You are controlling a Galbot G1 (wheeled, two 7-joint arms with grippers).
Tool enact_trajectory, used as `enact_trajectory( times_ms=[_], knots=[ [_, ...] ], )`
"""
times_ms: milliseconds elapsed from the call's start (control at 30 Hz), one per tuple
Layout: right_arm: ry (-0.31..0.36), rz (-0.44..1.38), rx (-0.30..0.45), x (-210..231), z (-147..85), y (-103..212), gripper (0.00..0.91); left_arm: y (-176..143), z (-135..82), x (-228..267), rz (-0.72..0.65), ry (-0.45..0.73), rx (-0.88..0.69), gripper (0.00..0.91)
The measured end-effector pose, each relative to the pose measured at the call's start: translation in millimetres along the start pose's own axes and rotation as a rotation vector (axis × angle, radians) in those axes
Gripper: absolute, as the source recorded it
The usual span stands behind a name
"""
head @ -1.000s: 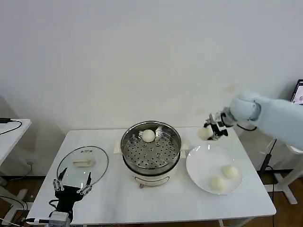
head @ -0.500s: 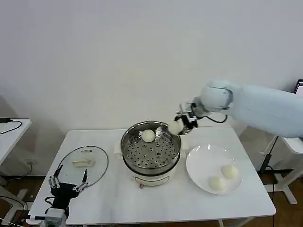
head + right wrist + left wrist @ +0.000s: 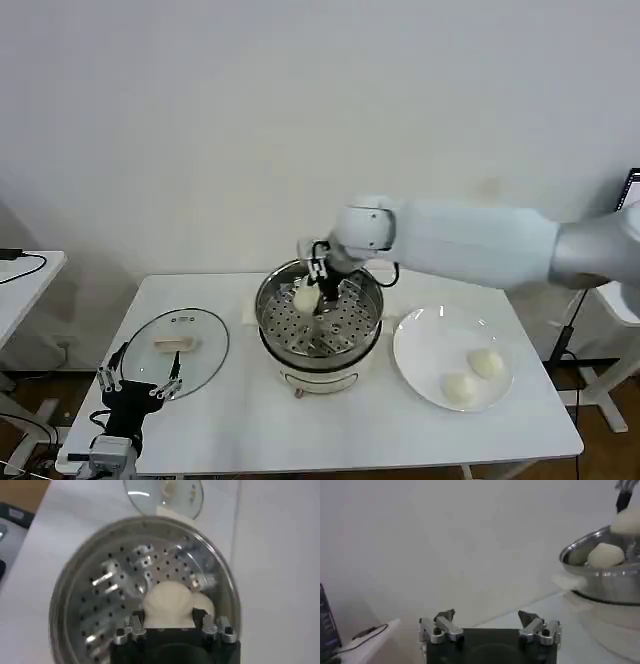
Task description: Take steamed baozi put them in steamer then cover it.
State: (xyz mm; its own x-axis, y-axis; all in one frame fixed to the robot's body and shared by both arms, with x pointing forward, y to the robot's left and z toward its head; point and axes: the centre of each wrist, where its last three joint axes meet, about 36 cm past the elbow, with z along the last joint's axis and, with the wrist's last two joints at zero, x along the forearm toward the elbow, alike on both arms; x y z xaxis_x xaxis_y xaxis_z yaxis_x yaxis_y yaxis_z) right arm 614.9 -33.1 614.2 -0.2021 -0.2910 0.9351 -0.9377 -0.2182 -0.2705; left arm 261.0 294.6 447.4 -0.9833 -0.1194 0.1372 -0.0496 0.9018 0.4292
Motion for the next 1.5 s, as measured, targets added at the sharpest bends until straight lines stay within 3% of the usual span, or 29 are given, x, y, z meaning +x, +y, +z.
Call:
enact_trajectory(
  times_ms=[367, 1267, 1333, 1367, 1400, 1500],
  knots=[
    [0.030, -0.010, -0.026, -30, -20, -10, 0.635, -1, -1, 2, -0.001, -0.001, 0.008, 0.907],
    [0.049, 0.006, -0.031, -54, -38, -20, 0.635, -3, 1, 2, -0.003, -0.001, 0.014, 0.907],
    [0.052, 0.004, -0.032, -55, -37, -19, 0.685, -4, 1, 2, -0.003, 0.000, 0.015, 0.907],
    [0.054, 0.002, -0.032, -55, -37, -19, 0.756, -4, 0, 2, -0.002, 0.000, 0.016, 0.907],
    [0.056, 0.001, -0.032, -55, -37, -19, 0.907, -4, 0, 2, -0.002, 0.000, 0.016, 0.907],
    [0.057, -0.001, -0.031, -55, -36, -18, 0.907, -4, 0, 2, -0.002, -0.001, 0.017, 0.907]
  ],
)
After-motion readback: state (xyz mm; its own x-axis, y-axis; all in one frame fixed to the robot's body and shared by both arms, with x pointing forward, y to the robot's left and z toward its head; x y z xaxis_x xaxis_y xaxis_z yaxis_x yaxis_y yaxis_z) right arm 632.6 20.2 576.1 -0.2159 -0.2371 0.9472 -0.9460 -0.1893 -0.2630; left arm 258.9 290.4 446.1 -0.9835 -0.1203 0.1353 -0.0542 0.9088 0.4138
